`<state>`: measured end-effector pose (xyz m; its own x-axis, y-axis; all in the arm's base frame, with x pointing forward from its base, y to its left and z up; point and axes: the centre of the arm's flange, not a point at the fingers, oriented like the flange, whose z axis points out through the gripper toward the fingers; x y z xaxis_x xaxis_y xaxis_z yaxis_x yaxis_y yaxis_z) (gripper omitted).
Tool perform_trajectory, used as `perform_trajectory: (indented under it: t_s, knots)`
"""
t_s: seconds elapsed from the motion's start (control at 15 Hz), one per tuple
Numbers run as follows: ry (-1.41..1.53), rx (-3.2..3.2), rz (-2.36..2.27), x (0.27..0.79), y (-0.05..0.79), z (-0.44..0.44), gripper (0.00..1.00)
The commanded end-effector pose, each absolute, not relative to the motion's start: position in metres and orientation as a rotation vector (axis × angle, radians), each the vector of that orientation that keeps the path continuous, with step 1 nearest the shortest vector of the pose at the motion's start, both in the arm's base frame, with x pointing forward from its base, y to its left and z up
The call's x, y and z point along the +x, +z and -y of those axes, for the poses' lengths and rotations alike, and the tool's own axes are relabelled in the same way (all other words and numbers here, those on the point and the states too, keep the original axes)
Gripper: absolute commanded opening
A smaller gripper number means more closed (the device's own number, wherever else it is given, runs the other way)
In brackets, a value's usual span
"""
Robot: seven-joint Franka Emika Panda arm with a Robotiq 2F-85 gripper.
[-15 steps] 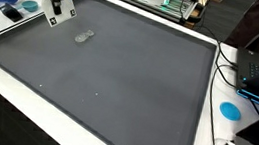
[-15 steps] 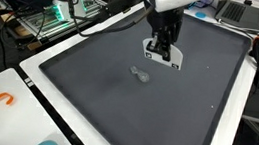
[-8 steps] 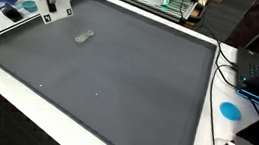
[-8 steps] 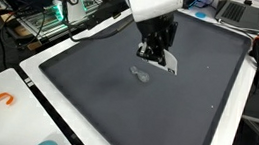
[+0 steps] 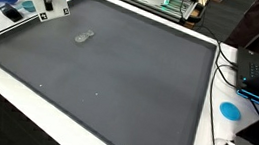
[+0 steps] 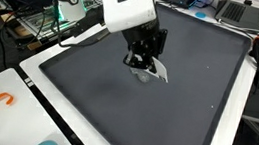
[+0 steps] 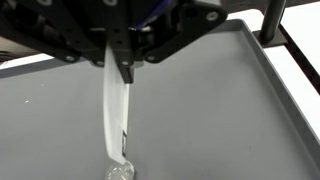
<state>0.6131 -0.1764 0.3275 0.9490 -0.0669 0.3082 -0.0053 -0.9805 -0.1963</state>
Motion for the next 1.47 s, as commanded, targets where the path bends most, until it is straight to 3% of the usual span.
perform_trajectory:
  t_s: [0.0,1.4]
  knots:
    - [-0.469,-2.901,-0.007,0.598,0.319,0.178,0.01]
    - [-0.144,-2.862,0.112,0.569,0.306,0.174,0.01]
